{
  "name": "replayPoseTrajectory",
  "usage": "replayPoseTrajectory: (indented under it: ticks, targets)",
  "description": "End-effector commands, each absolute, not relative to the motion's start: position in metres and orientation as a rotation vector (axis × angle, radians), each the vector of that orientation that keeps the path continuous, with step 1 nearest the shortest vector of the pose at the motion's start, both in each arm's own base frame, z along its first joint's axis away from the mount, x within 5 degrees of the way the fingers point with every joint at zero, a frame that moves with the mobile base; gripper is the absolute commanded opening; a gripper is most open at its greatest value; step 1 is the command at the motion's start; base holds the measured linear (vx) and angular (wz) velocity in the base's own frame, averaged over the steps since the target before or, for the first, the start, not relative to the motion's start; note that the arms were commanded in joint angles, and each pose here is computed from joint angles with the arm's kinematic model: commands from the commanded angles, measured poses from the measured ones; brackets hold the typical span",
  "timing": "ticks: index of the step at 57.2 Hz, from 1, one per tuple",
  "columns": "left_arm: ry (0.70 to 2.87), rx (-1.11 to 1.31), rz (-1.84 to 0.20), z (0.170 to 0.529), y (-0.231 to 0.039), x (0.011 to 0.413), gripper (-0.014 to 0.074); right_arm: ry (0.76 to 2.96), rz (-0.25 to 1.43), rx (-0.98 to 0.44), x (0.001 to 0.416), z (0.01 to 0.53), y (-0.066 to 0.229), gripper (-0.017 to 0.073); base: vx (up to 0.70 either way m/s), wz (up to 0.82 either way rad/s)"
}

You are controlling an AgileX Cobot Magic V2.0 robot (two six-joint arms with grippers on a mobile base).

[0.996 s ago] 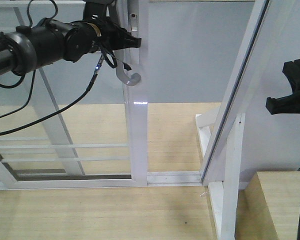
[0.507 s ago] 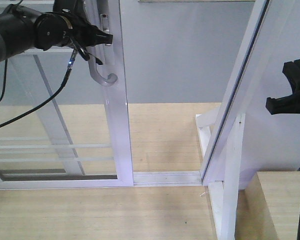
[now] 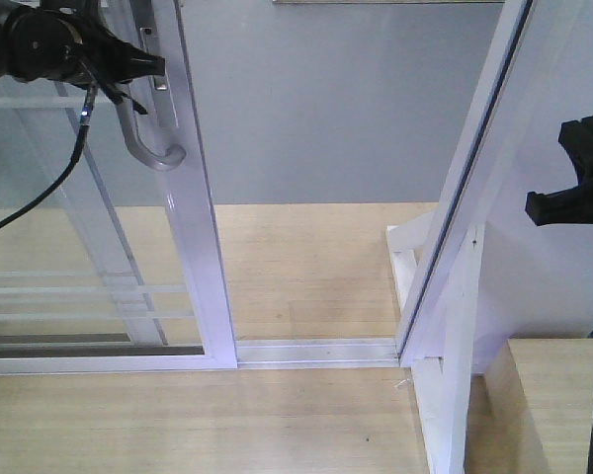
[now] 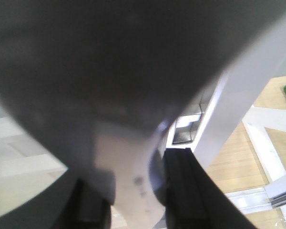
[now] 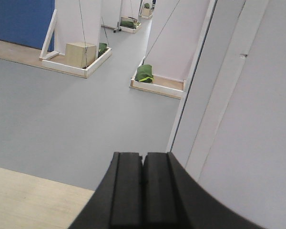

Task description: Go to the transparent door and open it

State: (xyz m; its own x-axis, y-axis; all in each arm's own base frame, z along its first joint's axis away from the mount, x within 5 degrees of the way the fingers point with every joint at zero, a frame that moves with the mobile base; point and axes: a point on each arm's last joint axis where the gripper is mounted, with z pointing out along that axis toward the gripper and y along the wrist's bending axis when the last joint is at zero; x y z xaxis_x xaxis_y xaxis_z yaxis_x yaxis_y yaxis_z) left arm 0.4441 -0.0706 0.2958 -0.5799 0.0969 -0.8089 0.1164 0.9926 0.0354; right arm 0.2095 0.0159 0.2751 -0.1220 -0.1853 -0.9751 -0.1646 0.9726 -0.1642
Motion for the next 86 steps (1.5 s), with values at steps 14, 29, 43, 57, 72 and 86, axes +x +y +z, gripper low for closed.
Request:
replayPoseTrajectory:
  ticks: [14, 29, 43, 57, 72, 86]
  targets:
    - [1.817, 0.113, 0.029, 0.389, -0.036, 0.429, -0.0003, 1.575, -0.009, -0.261, 0.210, 0.295, 0.017, -0.0006, 0.00, 0.00]
    - [1.807, 0.094, 0.064, 0.395, -0.022, 0.426, -0.0003, 1.575, -0.009, -0.261, 0.210, 0.295, 0.017, -0.0006, 0.00, 0.00]
    - [1.803, 0.032, 0.132, 0.411, 0.008, 0.413, -0.0003, 1.575, -0.009, -0.262, 0.210, 0.295, 0.017, -0.0006, 0.00, 0.00]
    - [1.798, 0.008, 0.161, 0.418, 0.022, 0.388, -0.0003, 1.575, -0.009, -0.262, 0.210, 0.295, 0.017, -0.0005, 0.00, 0.00]
    - [1.771, 0.035, 0.151, 0.410, 0.018, 0.339, -0.0003, 1.575, -0.009, -0.262, 0.210, 0.295, 0.017, -0.0004, 0.00, 0.00]
    - [1.722, 0.056, 0.128, 0.387, 0.012, 0.278, -0.0003, 1.557, -0.024, -0.290, 0.206, 0.298, 0.018, -0.0004, 0.00, 0.00]
